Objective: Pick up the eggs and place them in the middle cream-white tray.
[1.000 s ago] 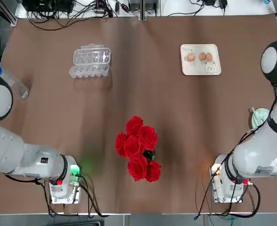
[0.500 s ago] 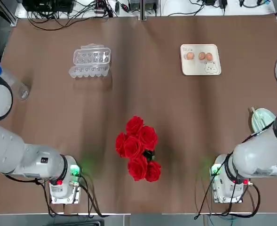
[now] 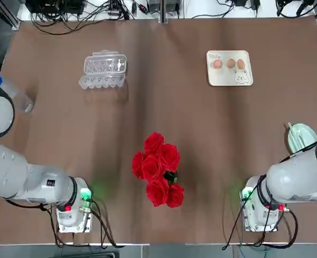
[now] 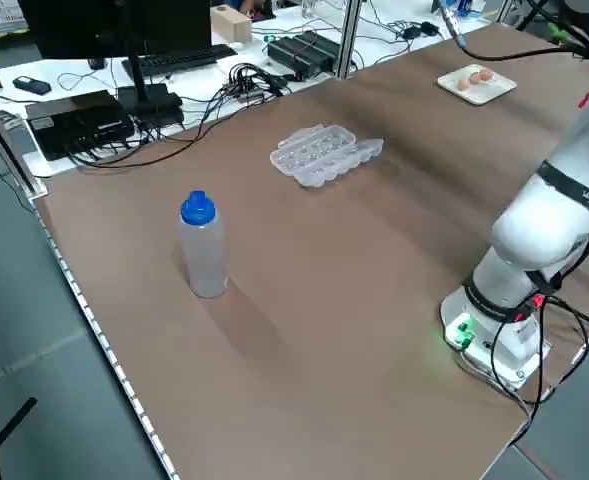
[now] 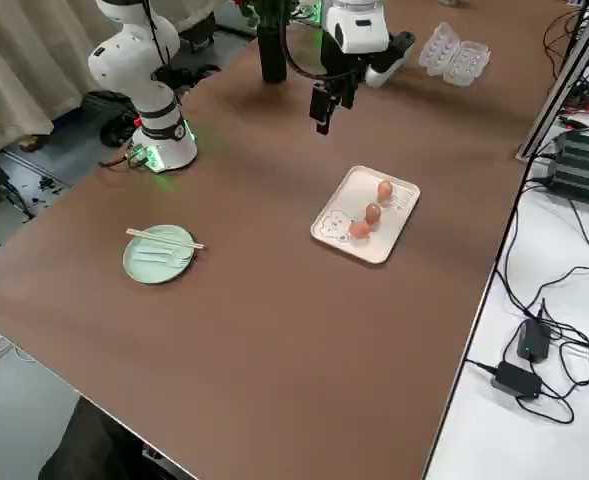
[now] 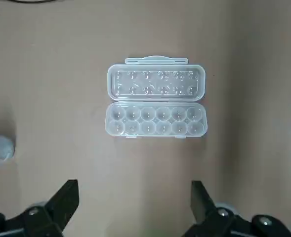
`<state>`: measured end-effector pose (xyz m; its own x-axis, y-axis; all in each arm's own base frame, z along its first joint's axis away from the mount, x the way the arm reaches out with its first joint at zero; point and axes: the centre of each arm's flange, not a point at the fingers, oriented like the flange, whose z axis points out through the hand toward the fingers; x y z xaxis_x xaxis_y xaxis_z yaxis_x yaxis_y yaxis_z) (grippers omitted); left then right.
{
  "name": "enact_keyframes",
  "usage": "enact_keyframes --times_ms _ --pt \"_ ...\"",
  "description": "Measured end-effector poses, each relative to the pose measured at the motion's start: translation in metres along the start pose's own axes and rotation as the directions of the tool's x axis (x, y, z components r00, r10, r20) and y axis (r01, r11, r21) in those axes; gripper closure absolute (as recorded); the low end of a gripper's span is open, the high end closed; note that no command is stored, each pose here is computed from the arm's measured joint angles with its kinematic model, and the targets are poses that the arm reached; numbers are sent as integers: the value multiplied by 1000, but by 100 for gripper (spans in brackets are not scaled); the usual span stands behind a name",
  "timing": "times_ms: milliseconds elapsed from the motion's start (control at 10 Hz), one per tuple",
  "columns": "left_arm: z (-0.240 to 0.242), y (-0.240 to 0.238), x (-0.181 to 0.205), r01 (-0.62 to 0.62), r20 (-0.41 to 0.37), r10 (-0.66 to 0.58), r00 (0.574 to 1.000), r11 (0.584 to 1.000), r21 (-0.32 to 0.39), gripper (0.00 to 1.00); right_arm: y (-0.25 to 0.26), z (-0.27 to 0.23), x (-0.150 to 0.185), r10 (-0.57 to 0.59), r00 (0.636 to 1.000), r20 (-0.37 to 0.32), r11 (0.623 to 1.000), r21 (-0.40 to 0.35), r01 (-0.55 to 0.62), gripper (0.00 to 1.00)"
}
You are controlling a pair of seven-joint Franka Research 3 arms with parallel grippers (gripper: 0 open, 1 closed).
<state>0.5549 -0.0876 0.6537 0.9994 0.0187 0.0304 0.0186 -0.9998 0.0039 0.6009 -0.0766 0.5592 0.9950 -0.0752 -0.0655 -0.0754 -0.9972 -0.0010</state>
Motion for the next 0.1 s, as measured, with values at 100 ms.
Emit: enact_keyframes --times_ms 100 --pt "0 0 0 0 0 0 1000 1000 0 0 1 -1 -1 0 1000 -1 1000 3 0 0"
